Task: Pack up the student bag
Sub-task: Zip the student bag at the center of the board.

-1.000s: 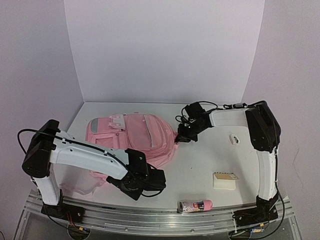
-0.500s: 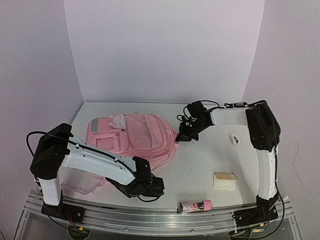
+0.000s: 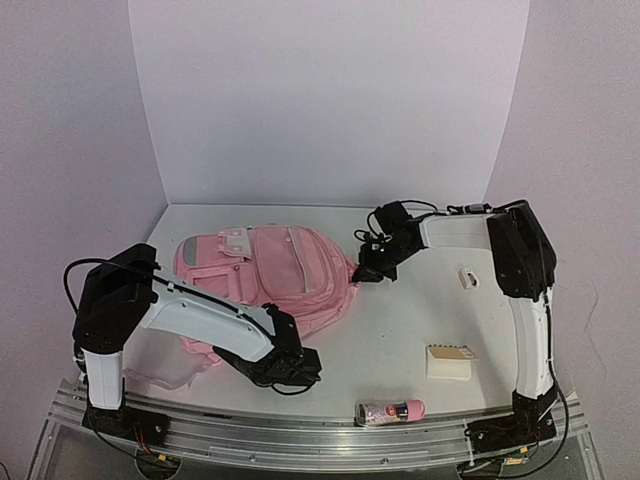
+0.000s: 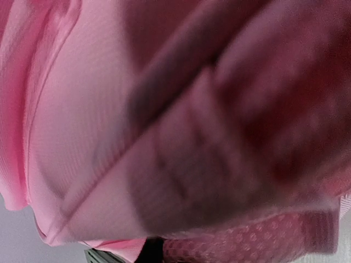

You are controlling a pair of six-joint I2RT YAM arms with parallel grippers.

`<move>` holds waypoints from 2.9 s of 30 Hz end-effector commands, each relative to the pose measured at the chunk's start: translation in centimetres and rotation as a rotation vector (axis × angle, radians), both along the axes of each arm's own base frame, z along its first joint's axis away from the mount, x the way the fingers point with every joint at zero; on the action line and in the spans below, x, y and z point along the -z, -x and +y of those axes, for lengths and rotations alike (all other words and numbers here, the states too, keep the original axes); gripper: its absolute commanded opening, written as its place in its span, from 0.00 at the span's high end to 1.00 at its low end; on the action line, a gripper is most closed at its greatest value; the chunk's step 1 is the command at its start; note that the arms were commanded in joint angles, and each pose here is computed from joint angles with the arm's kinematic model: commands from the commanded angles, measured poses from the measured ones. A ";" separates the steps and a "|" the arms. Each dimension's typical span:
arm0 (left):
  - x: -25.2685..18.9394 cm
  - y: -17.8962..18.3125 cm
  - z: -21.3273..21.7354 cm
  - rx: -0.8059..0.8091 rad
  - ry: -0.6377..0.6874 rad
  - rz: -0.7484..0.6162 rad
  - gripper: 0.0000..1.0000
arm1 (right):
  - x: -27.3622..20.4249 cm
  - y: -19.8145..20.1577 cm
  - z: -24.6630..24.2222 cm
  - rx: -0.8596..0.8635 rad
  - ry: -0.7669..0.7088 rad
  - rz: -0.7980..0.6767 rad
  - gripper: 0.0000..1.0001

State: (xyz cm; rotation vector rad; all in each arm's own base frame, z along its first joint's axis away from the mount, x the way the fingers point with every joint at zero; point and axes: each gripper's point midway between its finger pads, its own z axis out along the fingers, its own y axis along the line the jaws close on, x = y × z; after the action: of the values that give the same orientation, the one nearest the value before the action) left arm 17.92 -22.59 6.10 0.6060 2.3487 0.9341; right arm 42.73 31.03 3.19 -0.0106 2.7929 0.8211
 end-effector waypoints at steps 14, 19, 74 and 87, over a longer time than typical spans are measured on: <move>-8.7 -2.7 -7.1 0.136 0.390 -0.040 1.00 | -6.8 5.8 -9.2 -0.010 0.172 -0.235 0.33; -10.6 -3.0 -9.8 0.204 0.506 -0.032 1.00 | -8.3 12.9 -3.3 -0.254 -0.018 -0.433 0.37; -9.5 -2.4 -8.7 0.107 0.506 -0.007 1.00 | -5.0 16.4 12.6 -0.408 -0.112 -0.833 1.00; -9.0 -2.1 -5.5 0.006 0.454 -0.045 1.00 | -3.7 12.4 4.6 -0.172 0.286 -0.826 1.00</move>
State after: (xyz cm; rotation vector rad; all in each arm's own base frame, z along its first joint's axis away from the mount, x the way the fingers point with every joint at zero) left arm 19.43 -30.43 11.64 0.5226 2.4889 0.3532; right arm 27.56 40.28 5.99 -0.6698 2.0763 0.5636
